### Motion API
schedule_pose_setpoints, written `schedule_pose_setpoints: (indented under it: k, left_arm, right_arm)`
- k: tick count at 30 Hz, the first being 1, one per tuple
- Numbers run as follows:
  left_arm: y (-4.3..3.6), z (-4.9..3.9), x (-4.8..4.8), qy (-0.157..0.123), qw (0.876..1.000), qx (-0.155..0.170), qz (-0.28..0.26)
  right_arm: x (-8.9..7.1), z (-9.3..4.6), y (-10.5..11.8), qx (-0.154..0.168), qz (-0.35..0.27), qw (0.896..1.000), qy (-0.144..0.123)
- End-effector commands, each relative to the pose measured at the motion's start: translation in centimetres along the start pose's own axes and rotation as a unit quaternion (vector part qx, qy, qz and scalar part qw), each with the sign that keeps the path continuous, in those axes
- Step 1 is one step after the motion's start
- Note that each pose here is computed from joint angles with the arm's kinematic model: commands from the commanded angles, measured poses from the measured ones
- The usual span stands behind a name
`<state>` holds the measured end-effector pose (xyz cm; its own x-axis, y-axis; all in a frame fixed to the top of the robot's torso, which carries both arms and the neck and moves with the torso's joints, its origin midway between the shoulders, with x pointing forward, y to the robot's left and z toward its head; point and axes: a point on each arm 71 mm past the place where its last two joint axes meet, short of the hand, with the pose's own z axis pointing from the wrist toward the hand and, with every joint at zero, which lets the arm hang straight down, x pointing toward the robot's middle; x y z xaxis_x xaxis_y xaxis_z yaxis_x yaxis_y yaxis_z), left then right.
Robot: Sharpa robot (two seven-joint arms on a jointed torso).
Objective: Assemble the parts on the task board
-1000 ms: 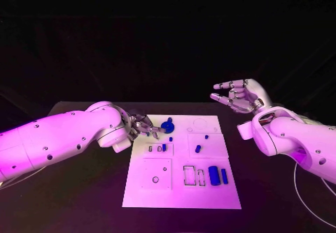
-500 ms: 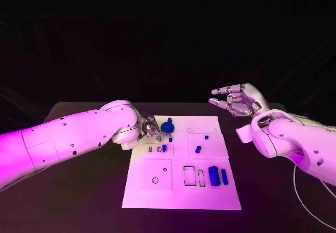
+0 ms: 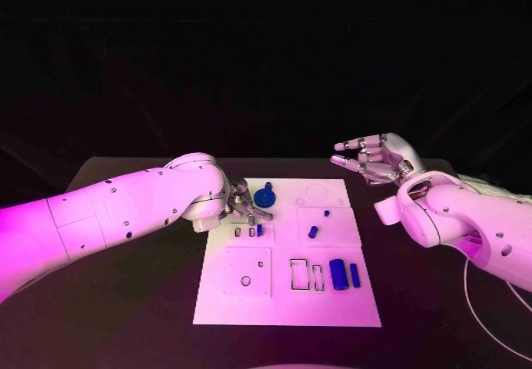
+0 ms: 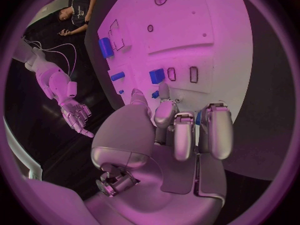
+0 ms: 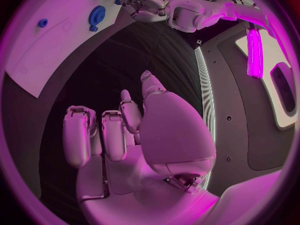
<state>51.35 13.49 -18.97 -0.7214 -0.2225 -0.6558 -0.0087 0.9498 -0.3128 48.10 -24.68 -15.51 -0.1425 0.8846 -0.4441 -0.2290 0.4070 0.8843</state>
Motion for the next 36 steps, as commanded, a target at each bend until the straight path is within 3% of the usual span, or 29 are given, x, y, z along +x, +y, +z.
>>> schedule_pose_setpoints:
  k: [1,21,36]
  left_arm:
    - [-0.08,0.03,0.20,0.017,1.000,-0.005,0.026]
    - [-0.80,0.42,0.55,0.022,0.999,-0.003,0.032]
    - [-0.92,0.50,0.78,0.034,0.999,-0.004,0.042]
  right_arm:
    - [0.17,-0.03,-0.11,0.005,0.005,1.000,0.011]
    - [0.52,0.00,-0.32,0.009,0.004,1.000,0.019]
    - [0.79,0.00,-0.47,0.011,0.002,1.000,0.023]
